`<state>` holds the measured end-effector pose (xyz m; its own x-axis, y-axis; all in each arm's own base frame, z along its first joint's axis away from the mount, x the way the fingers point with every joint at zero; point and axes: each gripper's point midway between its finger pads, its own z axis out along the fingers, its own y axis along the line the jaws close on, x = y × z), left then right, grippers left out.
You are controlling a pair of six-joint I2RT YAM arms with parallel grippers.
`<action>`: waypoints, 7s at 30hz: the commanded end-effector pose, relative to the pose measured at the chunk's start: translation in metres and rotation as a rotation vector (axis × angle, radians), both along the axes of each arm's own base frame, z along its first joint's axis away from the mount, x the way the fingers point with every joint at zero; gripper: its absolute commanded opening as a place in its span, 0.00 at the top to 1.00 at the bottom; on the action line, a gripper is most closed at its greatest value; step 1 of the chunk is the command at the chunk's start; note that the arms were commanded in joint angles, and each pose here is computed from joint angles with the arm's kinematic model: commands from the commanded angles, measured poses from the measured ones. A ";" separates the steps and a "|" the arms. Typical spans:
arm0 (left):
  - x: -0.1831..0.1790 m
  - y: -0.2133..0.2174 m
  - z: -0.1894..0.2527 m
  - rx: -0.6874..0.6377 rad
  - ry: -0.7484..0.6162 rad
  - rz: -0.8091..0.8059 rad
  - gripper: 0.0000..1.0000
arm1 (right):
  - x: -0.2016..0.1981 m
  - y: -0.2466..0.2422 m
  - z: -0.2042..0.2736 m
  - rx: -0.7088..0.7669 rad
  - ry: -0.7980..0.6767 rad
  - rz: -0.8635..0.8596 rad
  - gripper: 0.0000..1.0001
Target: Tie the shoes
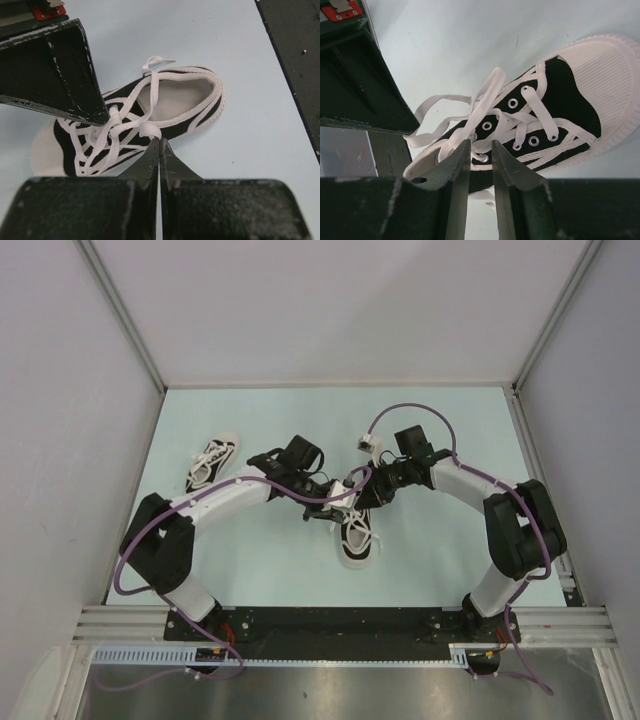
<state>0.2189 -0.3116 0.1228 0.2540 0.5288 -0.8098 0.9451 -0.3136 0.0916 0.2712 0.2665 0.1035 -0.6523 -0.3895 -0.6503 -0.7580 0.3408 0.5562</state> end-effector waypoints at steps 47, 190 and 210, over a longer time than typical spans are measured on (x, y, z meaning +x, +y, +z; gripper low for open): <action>-0.006 -0.027 0.034 -0.059 0.065 0.008 1.00 | 0.016 -0.009 0.035 0.057 -0.016 -0.041 1.00; 0.044 -0.034 -0.010 0.009 0.392 0.546 1.00 | 0.023 -0.014 0.036 -0.012 0.059 -0.092 1.00; 0.053 -0.041 0.002 -0.021 0.485 0.620 1.00 | 0.018 -0.007 0.039 -0.005 0.052 -0.073 1.00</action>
